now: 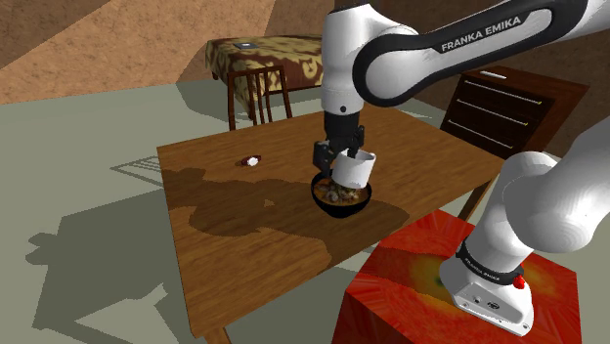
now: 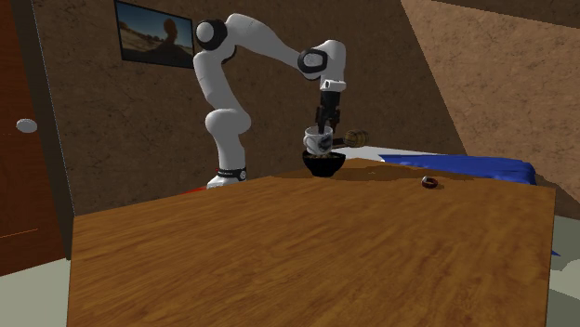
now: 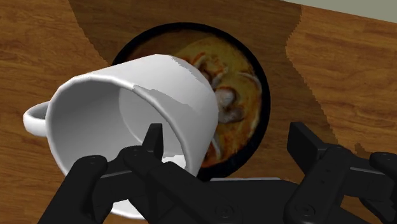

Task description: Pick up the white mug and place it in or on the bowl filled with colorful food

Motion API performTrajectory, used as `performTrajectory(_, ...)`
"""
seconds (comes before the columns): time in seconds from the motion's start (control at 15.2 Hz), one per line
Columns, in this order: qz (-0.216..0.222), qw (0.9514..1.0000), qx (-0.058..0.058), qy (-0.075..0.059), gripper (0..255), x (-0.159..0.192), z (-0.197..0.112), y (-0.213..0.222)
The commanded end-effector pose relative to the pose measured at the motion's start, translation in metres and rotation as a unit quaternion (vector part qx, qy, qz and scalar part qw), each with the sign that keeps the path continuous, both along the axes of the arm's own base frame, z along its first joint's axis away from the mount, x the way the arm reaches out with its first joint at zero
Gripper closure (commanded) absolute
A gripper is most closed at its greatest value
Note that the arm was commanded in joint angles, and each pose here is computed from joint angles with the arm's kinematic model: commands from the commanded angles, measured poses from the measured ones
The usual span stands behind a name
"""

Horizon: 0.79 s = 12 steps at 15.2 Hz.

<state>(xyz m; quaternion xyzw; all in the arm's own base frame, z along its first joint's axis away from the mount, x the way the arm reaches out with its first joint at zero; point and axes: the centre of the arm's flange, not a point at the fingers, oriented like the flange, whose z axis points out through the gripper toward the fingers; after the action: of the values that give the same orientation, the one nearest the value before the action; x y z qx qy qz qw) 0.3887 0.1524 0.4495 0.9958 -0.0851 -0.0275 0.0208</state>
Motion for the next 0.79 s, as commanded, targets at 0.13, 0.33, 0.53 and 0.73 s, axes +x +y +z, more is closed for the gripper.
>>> performTrajectory(0.13,0.000,1.0000,0.000,0.000,0,0.002,0.040,0.001)
performTrajectory(0.33,0.000,1.0000,0.000,0.000,0,0.003,0.050,0.002)
performTrajectory(0.53,0.000,1.0000,0.000,0.000,0,0.003,0.050,0.002)
performTrajectory(0.73,0.000,1.0000,0.000,0.000,0,0.003,0.050,0.002)
